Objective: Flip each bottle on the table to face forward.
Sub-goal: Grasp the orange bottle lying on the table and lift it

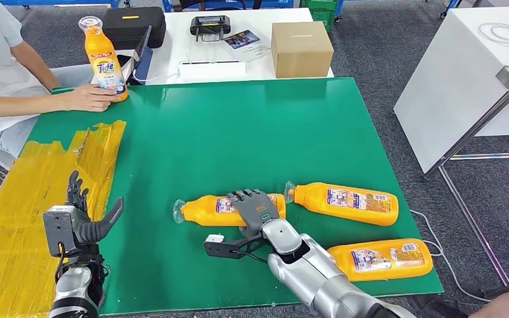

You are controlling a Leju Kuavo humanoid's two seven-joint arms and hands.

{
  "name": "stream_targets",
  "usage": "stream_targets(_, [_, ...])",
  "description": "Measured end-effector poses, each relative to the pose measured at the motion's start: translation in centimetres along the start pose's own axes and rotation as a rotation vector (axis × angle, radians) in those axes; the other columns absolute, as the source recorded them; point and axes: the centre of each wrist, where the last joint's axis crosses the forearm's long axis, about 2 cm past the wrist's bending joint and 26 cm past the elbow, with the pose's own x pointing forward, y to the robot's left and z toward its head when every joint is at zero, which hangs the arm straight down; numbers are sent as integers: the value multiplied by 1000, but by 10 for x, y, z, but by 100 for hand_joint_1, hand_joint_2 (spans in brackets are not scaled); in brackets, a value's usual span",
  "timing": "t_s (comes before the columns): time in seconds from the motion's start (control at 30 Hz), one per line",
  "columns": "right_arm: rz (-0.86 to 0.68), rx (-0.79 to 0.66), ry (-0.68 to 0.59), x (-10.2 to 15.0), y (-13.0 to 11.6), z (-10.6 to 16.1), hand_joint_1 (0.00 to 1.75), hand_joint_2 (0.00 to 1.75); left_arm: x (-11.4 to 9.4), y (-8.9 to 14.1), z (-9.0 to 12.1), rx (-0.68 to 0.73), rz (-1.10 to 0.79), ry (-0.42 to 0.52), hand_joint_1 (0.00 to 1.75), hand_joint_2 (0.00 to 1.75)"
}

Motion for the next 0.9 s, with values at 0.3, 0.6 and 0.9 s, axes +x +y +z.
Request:
stream_targets(0.3, [-6,10,3,-6,-3,-4,175,175,1,0,-3,4,2,-1,0,175])
stream_targets(0.6, [-80,-102,-2,-3,1,0,175,175,1,-1,-3,3,4,2,0,175])
stream_targets(0.9, [-251,-255,-30,11,4,15,175,175,6,-4,1,-23,9,-6,0,175])
